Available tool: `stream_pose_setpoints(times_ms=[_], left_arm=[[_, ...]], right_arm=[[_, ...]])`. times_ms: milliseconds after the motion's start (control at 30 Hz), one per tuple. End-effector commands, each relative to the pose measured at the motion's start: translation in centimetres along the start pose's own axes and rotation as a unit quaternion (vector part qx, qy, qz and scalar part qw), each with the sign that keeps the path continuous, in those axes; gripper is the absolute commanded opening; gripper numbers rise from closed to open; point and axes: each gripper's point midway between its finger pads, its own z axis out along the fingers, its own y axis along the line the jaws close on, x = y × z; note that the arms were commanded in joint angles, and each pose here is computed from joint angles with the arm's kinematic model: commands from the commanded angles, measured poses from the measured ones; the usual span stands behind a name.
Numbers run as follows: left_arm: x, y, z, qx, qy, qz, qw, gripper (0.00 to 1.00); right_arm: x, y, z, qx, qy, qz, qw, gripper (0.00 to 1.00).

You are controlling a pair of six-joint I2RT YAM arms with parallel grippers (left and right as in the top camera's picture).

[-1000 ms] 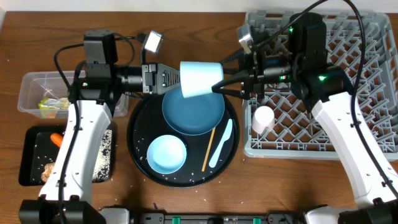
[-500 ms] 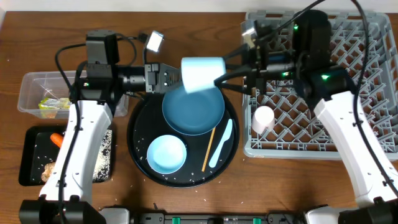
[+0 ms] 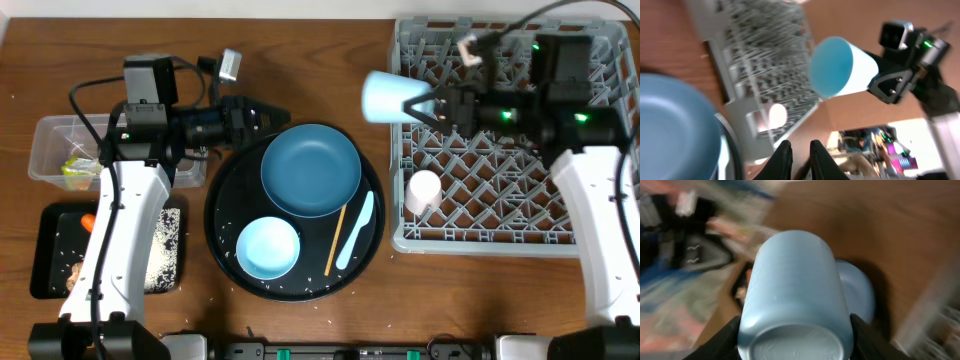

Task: Sort waste into correct bins and load items into the dishwasher rack
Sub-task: 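Carry the blue cup with the right gripper upside down into the rack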

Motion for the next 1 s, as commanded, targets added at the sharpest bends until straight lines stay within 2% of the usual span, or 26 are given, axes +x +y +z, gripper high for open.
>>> stream_pose_setpoints(times_ms=[0,100,233,333,367,467,833,967], left_arm=[[-0.6,2.8,-0.3,-0.081,-0.020,0.005,0.996,0.15],[-0.1,4.7,-0.7,-0.134,-0.022,-0.020,0.991,0.15],[0.2,5.4,-0.9,-0.154,-0.021,-0.030,0.987,0.15],[0.3,5.5,-0.9,-0.155,-0.019,-0.032,0.987,0.15],[0.5,5.5,-0.9,-0.155,-0.017,-0.035,0.987,0.15],[0.9,5.6,-0.9,-0.157,-0.012,-0.044,0.986,0.15],[2.2,7.2,-1.5,-0.202,0.000,-0.078,0.976,0.15],[2.3,7.2,-1.5,-0.203,0.001,-0.079,0.976,0.15]], right_arm=[[-0.7,-3.5,-4.4,0.160,-0.038,0.014,0.986,0.35],[0.7,-6.1,-8.6,0.263,-0.041,0.068,0.962,0.33],[3.2,-8.6,-13.4,0.365,-0.029,0.126,0.922,0.31],[5.9,-10.8,-16.9,0.445,-0.012,0.184,0.876,0.31],[7.0,-11.8,-18.4,0.479,-0.005,0.210,0.852,0.31],[8.5,-13.2,-20.6,0.523,0.004,0.247,0.816,0.30],[11.7,-18.5,-22.7,0.534,0.042,0.345,0.771,0.28],[12.2,-20.5,-22.5,0.532,0.053,0.363,0.763,0.28]])
